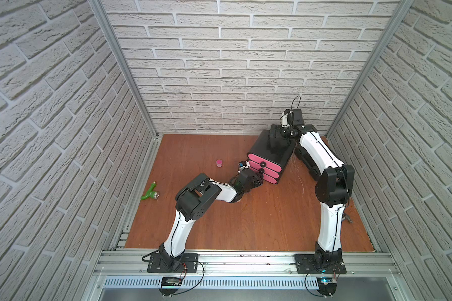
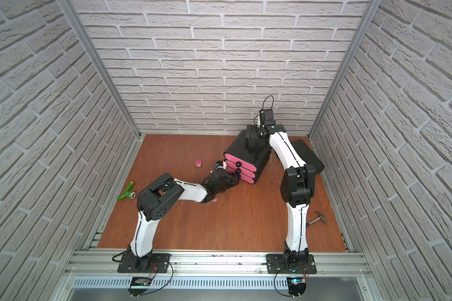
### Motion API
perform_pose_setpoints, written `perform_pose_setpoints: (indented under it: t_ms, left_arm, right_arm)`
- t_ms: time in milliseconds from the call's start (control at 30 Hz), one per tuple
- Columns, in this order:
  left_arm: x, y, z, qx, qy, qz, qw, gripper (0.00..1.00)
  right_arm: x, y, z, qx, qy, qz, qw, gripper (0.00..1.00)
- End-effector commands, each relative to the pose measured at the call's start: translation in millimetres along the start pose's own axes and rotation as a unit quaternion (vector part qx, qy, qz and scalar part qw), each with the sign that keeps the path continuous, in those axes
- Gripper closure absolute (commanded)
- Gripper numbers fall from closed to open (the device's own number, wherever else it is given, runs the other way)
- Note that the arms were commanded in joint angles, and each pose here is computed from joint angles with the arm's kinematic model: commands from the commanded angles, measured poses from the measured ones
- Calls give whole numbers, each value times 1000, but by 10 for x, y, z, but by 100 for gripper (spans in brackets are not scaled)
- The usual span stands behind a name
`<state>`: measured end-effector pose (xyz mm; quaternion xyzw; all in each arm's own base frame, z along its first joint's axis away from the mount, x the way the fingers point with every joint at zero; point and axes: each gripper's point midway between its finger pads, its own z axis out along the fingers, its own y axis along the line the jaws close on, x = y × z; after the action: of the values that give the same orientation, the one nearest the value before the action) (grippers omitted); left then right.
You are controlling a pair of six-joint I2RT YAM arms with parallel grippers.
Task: Put the paint cans in the drawer according to color
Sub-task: Open the drawer in the storage box.
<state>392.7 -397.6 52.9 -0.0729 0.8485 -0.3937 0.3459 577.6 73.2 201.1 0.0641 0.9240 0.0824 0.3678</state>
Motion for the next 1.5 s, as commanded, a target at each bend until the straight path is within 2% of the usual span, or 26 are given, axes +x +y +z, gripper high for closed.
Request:
perform_pose_setpoints:
  t_ms: [0, 833, 1133, 1467]
  left_arm:
    - [-227, -203, -91, 46, -16, 24, 999, 48]
    - [-44, -81, 102, 49, 28, 38, 998, 59]
    - [-56, -75, -11, 39, 29, 46, 998, 76]
    - [272, -107, -402, 24, 64, 48, 997, 76]
  right_arm:
    - [783, -106, 53, 18, 142, 21, 989, 2]
    - [901, -164, 6, 29, 150, 32, 988, 2]
    - [923, -176, -6, 32, 149, 33, 988, 2]
    - [924, -157, 12, 27, 148, 45, 988, 2]
